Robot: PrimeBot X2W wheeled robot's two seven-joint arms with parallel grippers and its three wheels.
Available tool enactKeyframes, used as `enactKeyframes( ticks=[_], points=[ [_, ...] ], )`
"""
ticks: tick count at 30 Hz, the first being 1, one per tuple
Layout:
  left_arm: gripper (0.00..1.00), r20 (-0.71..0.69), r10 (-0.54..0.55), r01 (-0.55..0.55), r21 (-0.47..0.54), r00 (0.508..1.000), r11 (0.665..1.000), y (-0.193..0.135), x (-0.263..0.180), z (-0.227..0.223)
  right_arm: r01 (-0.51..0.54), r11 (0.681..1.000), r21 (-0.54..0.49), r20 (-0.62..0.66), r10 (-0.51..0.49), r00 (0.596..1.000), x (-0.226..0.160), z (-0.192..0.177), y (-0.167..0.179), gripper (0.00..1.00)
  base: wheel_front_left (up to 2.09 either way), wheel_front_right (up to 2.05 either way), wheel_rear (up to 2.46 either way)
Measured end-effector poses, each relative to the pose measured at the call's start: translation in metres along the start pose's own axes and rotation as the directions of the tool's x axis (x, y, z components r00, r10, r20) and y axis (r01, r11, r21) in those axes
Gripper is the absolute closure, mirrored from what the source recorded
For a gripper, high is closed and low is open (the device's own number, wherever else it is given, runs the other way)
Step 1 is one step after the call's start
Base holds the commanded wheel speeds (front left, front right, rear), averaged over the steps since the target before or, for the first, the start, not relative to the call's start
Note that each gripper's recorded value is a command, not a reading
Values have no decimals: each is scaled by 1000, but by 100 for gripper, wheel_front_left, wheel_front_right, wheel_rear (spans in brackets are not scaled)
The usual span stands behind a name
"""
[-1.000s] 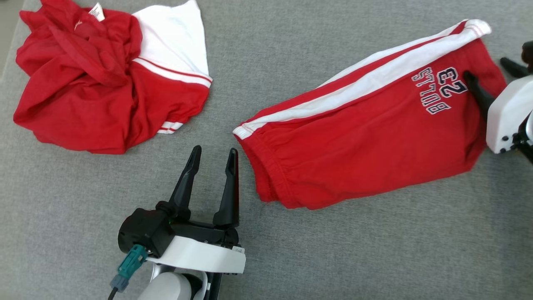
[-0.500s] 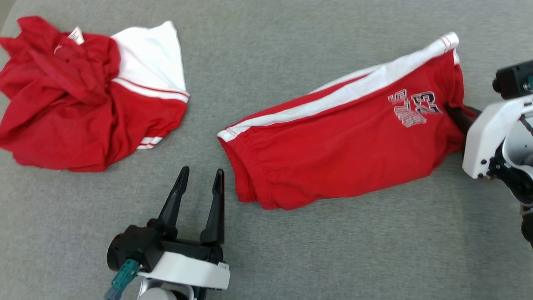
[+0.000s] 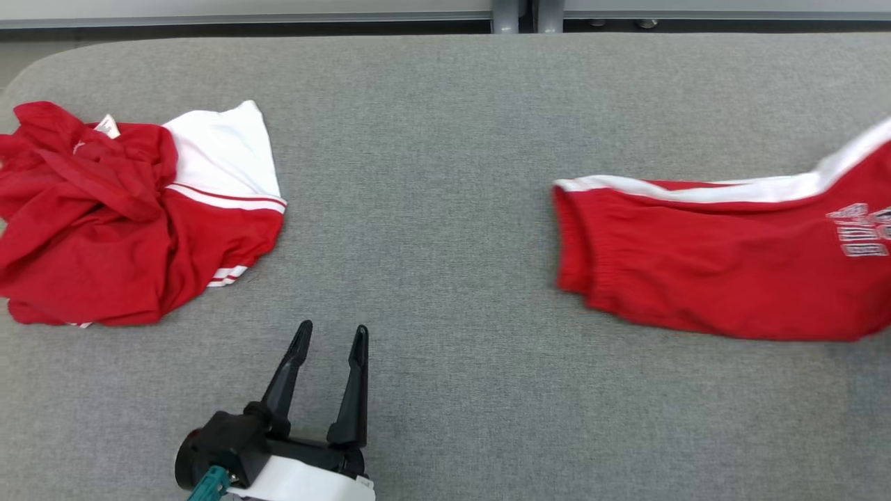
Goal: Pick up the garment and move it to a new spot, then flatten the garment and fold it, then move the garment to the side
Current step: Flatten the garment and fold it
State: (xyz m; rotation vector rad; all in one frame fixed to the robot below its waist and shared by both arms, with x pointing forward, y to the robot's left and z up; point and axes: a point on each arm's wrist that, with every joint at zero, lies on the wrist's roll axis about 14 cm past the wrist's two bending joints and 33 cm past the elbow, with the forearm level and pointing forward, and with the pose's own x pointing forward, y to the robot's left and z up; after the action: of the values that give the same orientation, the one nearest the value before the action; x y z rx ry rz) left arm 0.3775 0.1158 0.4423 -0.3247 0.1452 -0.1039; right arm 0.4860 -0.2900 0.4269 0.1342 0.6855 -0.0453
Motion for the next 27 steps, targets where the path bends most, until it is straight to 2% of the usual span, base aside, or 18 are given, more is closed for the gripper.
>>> enactKeyframes(
  ticks=[2,4,7,11,17,21,27],
  points=[
    [0,-1,9,-9,-10,1000,1000,0,-4,-1,9,1000,-1,32,-9,999,-5,12,-3,100,0,0,0],
    [0,1,17,-16,-19,1000,1000,0,-8,0,-27,999,-18,69,28,997,-10,27,10,100,0,0,0],
    [0,-7,26,-26,-26,1000,999,0,-13,-3,-134,988,-81,89,141,986,-19,35,55,100,0,0,0],
    [0,-9,7,-8,-27,1000,1000,-5,-12,-5,-272,953,-135,94,286,954,-30,31,117,100,0,0,0],
    [0,-10,-6,6,-20,1000,1000,-6,-6,-6,-426,888,-171,4,433,901,-26,-11,203,100,0,0,0],
    [0,-7,8,-8,-11,1000,1000,0,-6,-5,-457,871,-183,-34,459,888,-17,-33,230,100,0,0,0],
    [0,-11,38,-38,-6,999,999,9,-11,-6,-456,868,-197,-30,459,888,-9,-41,243,100,0,0,0]
  ],
)
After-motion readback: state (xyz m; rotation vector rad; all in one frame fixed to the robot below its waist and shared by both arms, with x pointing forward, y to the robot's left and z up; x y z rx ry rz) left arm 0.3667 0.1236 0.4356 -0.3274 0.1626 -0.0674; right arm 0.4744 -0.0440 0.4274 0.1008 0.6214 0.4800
